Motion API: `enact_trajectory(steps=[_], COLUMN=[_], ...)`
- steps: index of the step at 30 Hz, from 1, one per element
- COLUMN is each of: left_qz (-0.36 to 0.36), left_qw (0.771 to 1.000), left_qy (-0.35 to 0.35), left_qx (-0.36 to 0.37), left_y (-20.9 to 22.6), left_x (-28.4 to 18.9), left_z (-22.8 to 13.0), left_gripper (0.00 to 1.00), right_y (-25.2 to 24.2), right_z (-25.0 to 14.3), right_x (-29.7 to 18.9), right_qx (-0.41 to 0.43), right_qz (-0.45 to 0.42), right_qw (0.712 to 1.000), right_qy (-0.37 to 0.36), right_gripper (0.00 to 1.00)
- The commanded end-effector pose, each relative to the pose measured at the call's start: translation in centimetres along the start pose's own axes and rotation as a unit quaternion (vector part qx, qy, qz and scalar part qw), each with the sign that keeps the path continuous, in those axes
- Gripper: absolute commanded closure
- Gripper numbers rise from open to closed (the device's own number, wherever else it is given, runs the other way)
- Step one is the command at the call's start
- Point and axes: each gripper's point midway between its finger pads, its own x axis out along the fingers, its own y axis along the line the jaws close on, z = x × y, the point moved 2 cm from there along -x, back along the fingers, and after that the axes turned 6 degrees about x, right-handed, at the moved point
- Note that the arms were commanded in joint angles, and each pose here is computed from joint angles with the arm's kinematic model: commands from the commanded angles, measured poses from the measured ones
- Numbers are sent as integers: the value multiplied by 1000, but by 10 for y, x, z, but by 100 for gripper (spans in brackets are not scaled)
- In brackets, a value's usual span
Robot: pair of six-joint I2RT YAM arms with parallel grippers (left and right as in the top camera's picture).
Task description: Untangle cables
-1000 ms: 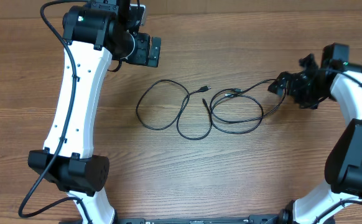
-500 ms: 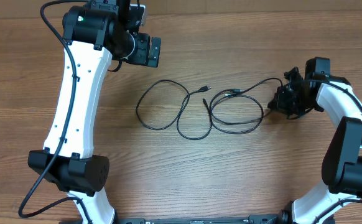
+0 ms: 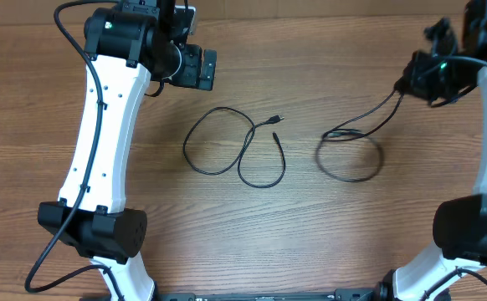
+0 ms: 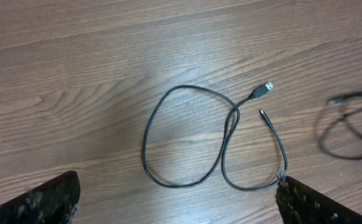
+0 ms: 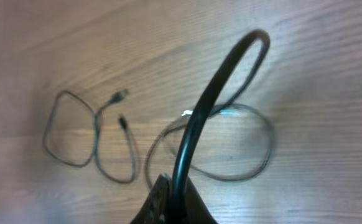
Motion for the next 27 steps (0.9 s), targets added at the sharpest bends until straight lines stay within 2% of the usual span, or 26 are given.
enact_trajectory(steps=[1, 5, 11, 18, 27], left_qz=[-5, -5, -5, -5, -5], left_qw=[1000, 1000, 1000, 1000, 1000], left_qy=[-18, -18, -18, -18, -18], left_qx=[-5, -5, -5, -5, -5], left_y=[-3, -3, -3, -3, -3], left_x=[-13, -13, -13, -13, -13], left_z=[3, 3, 3, 3, 3], left_gripper=[0, 0, 0, 1, 0], right_y=[21, 44, 62, 53, 39], right_z=[8, 6, 7, 29, 55], right_x=[-53, -111, -161, -213, -256], right_qx=[-26, -57, -91, -96, -69], right_qz=[11, 23, 33, -45, -118], right_qw=[997, 988, 968, 925, 872], right_qy=[-65, -140, -230, -364, -469], right_gripper=[96, 96, 96, 96, 96])
